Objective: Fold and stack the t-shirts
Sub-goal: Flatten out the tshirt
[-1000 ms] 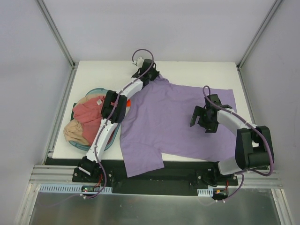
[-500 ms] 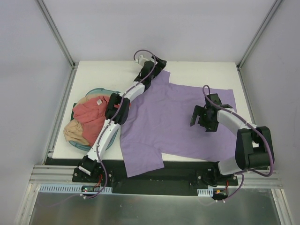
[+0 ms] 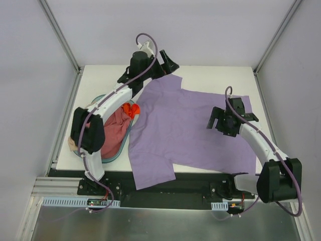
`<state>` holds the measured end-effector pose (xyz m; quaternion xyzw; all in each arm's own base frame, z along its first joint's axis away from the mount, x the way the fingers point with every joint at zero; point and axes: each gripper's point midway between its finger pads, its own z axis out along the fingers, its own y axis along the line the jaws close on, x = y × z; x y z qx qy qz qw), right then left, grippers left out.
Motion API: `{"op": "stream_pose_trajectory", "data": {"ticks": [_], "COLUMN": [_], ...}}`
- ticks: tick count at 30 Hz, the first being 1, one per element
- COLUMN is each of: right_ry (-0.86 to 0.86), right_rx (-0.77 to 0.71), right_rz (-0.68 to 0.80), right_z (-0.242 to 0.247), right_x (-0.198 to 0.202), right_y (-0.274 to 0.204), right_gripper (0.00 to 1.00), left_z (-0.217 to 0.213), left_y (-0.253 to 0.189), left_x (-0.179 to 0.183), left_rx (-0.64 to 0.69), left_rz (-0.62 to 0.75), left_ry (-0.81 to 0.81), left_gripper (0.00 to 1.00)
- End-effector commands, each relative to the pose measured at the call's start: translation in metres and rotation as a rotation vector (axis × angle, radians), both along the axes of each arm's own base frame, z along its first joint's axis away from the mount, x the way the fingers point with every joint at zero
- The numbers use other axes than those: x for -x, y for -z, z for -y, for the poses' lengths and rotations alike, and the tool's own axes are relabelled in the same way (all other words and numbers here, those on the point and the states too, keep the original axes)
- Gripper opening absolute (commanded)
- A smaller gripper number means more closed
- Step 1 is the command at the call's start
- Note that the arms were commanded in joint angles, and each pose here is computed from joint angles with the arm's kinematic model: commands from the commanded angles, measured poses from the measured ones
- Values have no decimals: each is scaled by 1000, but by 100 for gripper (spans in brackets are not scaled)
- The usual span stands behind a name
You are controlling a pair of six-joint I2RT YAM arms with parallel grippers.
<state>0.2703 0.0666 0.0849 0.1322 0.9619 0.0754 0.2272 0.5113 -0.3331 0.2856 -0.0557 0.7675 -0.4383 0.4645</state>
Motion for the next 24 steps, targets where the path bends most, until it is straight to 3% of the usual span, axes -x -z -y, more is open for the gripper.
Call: {"op": "stream_pose_trajectory", "data": {"ticks": [1, 5, 8, 24], "right_ry": [-13, 0, -2, 52], "right_rx": [-73, -61, -61, 106], "right_rz": [42, 82, 82, 69], "right_z": [-10, -4, -4, 25], "right_x": [18, 25, 27, 4], "right_y": [-16, -18, -13, 8], "right_gripper": [96, 96, 96, 96], "left_z": [-11, -28, -47, -105], "left_y": [71, 117, 147, 241], "left_x": [81, 135, 154, 118], "left_rx": [-141, -202, -256, -494], "left_rz": [-138, -233, -282, -438], "left_ry": [183, 215, 180, -173], "left_gripper": [99, 99, 99, 99]}}
